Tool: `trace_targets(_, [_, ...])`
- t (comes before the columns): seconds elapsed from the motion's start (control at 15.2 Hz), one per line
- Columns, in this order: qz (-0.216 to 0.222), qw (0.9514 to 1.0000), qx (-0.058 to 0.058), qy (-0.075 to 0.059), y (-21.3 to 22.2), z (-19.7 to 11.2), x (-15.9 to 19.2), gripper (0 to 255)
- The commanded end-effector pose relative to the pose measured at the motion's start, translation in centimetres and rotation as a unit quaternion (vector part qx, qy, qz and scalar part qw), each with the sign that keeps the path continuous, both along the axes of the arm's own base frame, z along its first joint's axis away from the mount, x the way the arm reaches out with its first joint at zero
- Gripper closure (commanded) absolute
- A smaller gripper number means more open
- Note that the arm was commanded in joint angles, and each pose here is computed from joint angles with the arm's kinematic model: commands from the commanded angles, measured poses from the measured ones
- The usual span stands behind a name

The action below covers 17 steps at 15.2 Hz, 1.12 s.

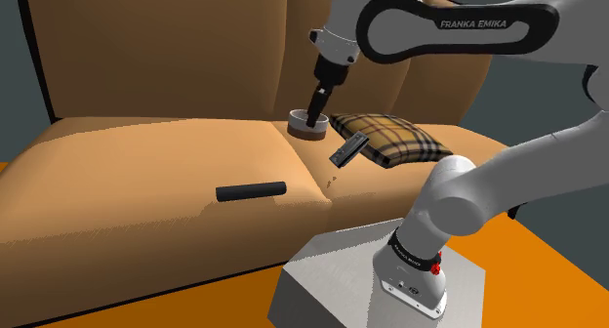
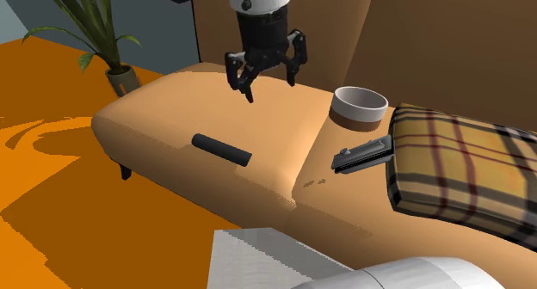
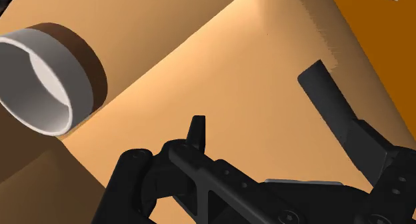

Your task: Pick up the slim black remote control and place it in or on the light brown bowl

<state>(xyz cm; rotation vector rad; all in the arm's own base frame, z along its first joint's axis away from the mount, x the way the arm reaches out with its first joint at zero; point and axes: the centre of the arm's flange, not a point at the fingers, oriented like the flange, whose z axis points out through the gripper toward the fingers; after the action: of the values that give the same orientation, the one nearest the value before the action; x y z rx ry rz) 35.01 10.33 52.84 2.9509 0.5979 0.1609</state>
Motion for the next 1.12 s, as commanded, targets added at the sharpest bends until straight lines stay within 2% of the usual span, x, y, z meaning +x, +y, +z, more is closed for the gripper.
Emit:
trace_targets(0.0, [0.033,0.9994,-0.009,-0.004,1.5,-1.8,0.9,0])
trace_targets(0.26, [0.098,0.9948,-0.026,-0.010,5.0,-5.9,1.6,0])
trace_targets(0.53, [0.162,0.9857,-0.044,-0.017,8.4,-10.0,2.0,0])
trace_targets(0.79, [0.225,0.9722,-0.061,-0.023,11.7,-14.3,2.0,0])
trace_targets(1.06, [0.285,0.9548,-0.078,-0.029,14.8,-18.6,1.6,0])
